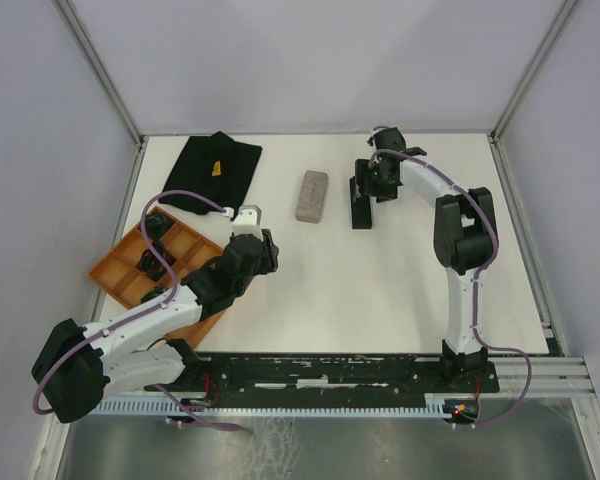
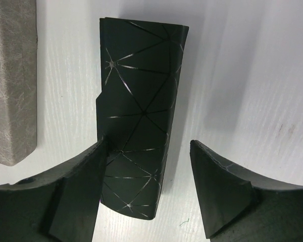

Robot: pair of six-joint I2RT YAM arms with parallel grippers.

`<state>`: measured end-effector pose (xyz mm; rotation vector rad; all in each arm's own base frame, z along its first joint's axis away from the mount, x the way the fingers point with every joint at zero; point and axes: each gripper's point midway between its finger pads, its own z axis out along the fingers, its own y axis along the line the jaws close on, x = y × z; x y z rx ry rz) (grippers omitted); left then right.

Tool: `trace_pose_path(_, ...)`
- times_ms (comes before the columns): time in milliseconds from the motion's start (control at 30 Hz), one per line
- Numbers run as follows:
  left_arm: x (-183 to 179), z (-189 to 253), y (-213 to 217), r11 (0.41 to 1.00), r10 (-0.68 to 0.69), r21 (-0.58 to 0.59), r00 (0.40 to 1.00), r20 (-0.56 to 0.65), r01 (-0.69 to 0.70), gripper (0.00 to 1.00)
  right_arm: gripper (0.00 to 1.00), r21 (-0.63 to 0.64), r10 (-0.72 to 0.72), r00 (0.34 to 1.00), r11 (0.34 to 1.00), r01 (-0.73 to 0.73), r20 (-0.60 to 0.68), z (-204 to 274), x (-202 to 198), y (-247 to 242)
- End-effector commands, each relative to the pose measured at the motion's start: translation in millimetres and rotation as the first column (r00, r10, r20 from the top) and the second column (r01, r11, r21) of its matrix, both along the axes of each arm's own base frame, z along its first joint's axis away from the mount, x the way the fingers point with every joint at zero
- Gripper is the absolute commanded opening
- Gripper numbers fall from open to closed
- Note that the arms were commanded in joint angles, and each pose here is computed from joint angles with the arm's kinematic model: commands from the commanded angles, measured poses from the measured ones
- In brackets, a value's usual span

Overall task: Organize the sunglasses
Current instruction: Adjust the sunglasses case at the center of the board, then reset both arms

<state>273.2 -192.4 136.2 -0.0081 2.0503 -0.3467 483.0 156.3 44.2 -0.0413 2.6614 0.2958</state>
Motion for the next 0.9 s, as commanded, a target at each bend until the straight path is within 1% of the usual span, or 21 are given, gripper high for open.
trace_pose_path(0,11,28,-9,0.999,-0.007,-0.04,0.998,0.062,0.01,0.47,0.75,-0.01,-0.003,1.0,1.0,0.003,0.023,9,-5,-7)
trace_pose_path(133,12,33,-10,0.999,-0.005,-0.048,0.997,0.071,0.008,0.47,0.79,0.054,0.008,0.997,0.998,-0.012,0.081,33,3,4)
trace_pose_path(200,12,35,-9,0.999,-0.002,-0.052,0.997,0.075,0.006,0.47,0.79,0.072,0.012,0.994,0.997,-0.02,0.105,44,6,8)
trace_pose_path(433,12,42,-8,0.998,0.006,-0.061,0.996,0.086,-0.001,0.48,0.81,0.098,0.0,0.977,0.995,-0.021,0.213,84,12,8)
trace_pose_path(567,13,47,-7,0.998,0.005,-0.06,0.996,0.092,0.0,0.48,0.83,0.115,-0.007,0.954,0.993,-0.029,0.3,113,9,7)
trace_pose_path(767,12,68,-5,0.996,0.011,-0.084,0.992,0.129,0.0,0.52,0.89,0.158,-0.039,0.883,0.987,-0.04,0.468,169,-18,-1)
trace_pose_path(867,9,82,0,0.994,0.022,-0.111,0.986,0.165,-0.004,0.58,0.91,0.184,-0.049,0.843,0.981,-0.06,0.535,193,-41,-5)
